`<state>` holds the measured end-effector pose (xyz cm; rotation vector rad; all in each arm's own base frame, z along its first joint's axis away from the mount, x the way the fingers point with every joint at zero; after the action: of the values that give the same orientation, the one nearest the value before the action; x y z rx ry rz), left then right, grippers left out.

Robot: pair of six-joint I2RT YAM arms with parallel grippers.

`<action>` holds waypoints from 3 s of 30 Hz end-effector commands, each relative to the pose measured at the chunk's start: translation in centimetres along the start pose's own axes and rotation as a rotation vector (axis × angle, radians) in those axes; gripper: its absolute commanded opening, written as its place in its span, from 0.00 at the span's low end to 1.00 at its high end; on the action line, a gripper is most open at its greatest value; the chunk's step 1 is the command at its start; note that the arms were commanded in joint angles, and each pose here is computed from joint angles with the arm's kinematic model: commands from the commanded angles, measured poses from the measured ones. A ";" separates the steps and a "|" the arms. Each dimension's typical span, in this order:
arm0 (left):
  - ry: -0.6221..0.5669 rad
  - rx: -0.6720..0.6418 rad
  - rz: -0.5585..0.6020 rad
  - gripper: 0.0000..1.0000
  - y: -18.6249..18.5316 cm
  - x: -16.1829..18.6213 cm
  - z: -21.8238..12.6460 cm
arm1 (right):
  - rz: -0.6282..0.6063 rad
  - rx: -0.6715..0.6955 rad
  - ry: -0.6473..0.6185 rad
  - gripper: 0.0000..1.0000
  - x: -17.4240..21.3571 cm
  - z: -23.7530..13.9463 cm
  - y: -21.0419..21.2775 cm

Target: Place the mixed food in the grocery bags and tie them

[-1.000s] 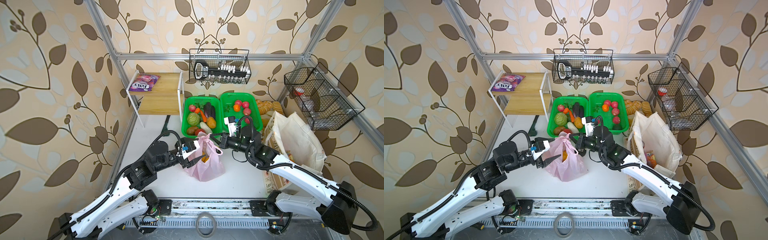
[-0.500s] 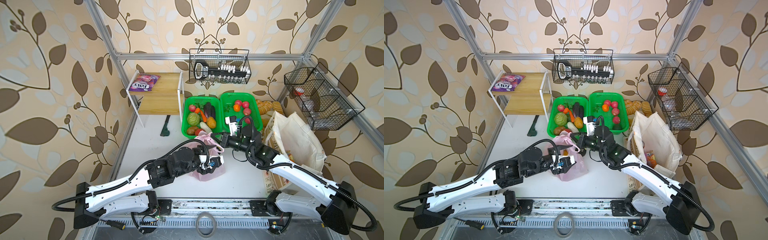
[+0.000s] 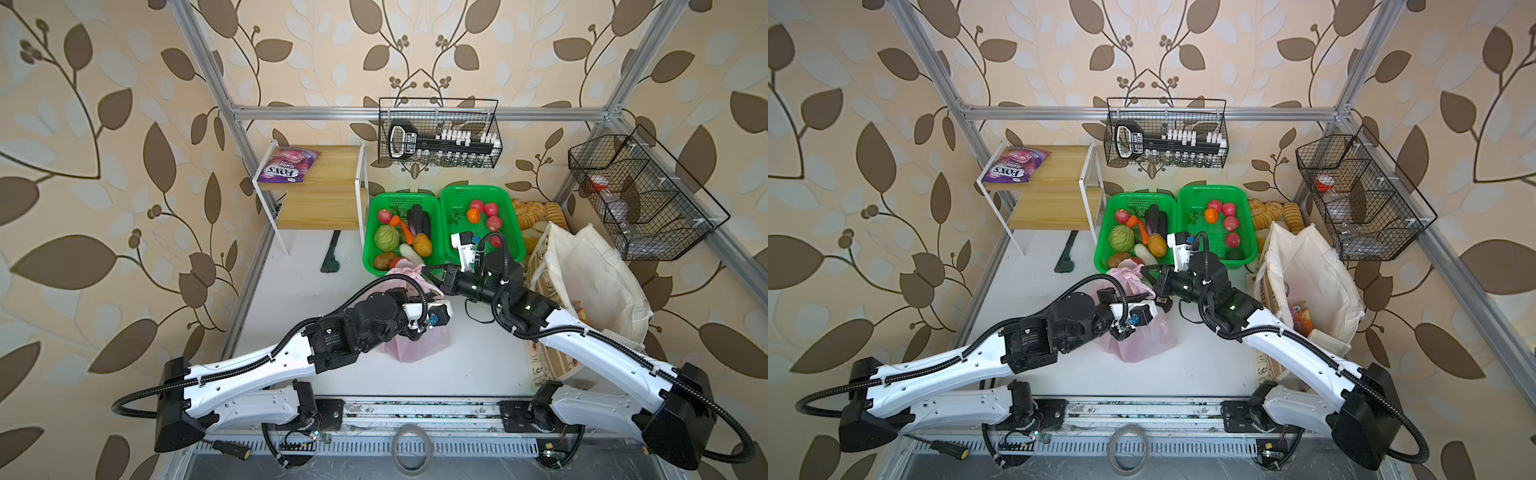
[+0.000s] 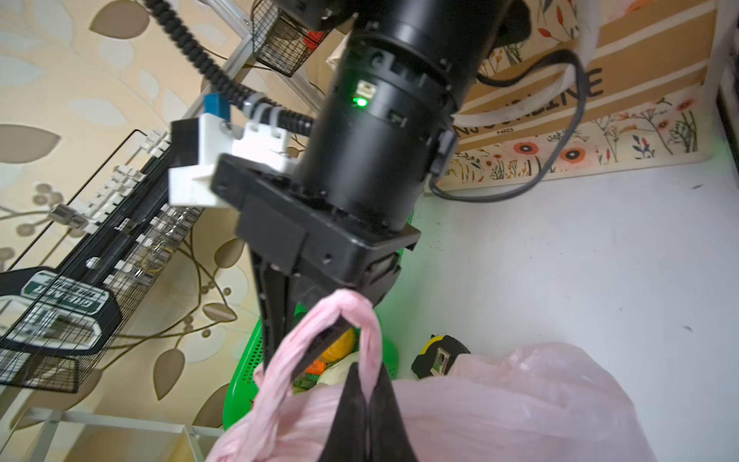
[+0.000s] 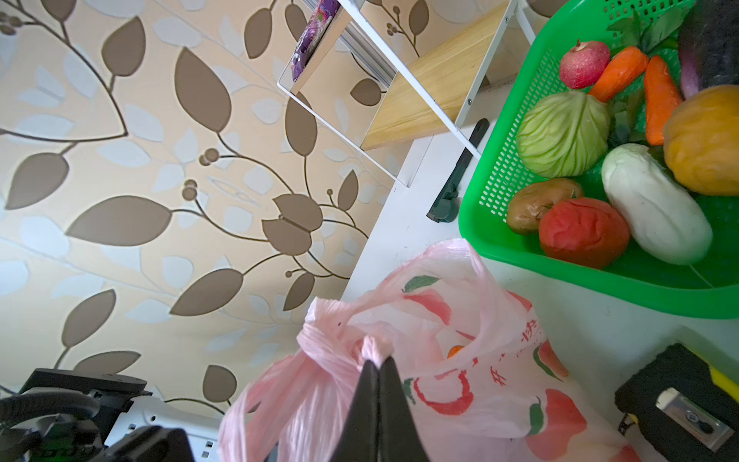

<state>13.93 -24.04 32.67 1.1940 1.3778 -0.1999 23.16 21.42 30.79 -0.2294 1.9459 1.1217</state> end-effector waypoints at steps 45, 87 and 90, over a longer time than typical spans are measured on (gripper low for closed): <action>0.208 -0.286 -1.003 0.00 2.3 11.5 -6.0 | 0.063 -0.104 0.083 0.45 2.6 3.3 -2.2; 0.432 -0.804 -1.148 0.00 3.7 14.7 -12.1 | 0.162 0.402 -0.113 0.00 3.9 -6.8 -6.5; 0.449 -0.779 -1.184 0.00 3.1 15.1 -11.5 | 0.176 0.329 -0.074 0.00 4.5 -5.9 -6.5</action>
<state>13.29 -7.59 25.90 -0.2516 2.1222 -0.2737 19.78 14.68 24.69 0.0722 2.1054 0.8848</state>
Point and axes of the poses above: each gripper's point midway between its finger pads, its own z axis out along the fingers, its own y axis along the line the jaws close on, x = y × z, the point moved 9 cm from there along -z, back along the fingers, and after that the axes turned 9 degrees about -z, right-handed, at the moved point
